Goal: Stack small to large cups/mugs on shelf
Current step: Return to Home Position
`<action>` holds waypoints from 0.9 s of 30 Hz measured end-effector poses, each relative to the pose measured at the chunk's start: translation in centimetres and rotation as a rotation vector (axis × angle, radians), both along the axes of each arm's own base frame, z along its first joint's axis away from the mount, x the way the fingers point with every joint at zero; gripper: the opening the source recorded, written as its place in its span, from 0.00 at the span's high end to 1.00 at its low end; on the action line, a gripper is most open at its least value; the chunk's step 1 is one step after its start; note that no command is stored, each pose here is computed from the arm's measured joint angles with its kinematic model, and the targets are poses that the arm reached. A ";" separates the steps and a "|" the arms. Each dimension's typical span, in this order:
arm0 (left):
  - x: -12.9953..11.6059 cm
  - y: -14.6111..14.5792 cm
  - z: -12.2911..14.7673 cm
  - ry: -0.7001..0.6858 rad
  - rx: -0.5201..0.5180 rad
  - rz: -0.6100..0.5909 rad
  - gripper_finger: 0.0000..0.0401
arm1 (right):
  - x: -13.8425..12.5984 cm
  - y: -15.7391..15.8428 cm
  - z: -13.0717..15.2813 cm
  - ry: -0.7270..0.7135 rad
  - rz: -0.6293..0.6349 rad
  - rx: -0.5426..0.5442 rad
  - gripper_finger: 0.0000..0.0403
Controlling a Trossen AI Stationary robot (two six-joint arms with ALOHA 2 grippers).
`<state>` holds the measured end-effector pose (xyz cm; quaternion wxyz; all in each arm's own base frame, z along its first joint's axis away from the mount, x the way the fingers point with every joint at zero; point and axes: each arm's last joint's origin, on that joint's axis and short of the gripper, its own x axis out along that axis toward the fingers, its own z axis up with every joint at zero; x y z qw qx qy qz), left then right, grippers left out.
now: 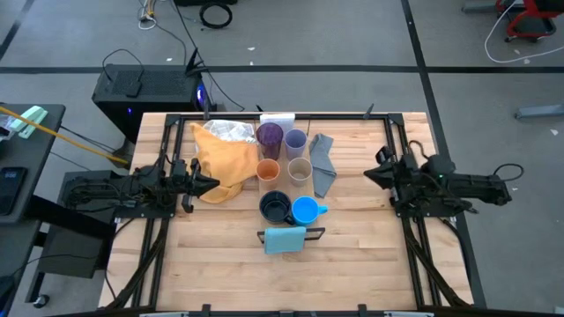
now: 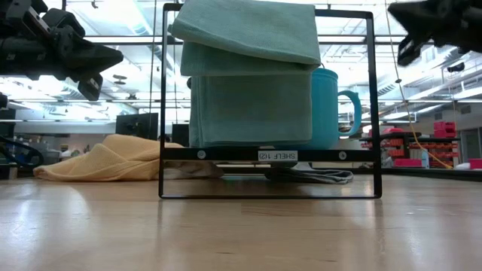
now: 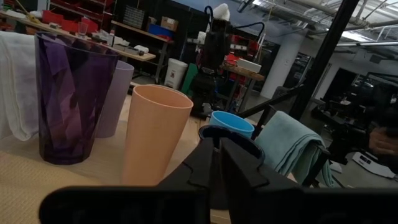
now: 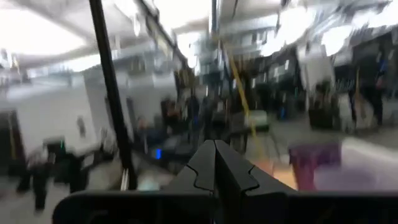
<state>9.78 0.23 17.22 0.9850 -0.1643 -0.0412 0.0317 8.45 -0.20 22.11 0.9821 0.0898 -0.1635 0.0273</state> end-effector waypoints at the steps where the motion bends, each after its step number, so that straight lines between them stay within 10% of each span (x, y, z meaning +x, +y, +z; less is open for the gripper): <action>1: 0.0 0.0 0.0 0.000 -0.001 0.000 0.91 | 0.1 0.0 -0.4 0.040 0.006 0.001 0.97; 27: 0.0 0.0 0.0 0.000 0.000 0.000 0.91 | 1.2 0.1 -4.4 0.212 0.056 0.017 0.97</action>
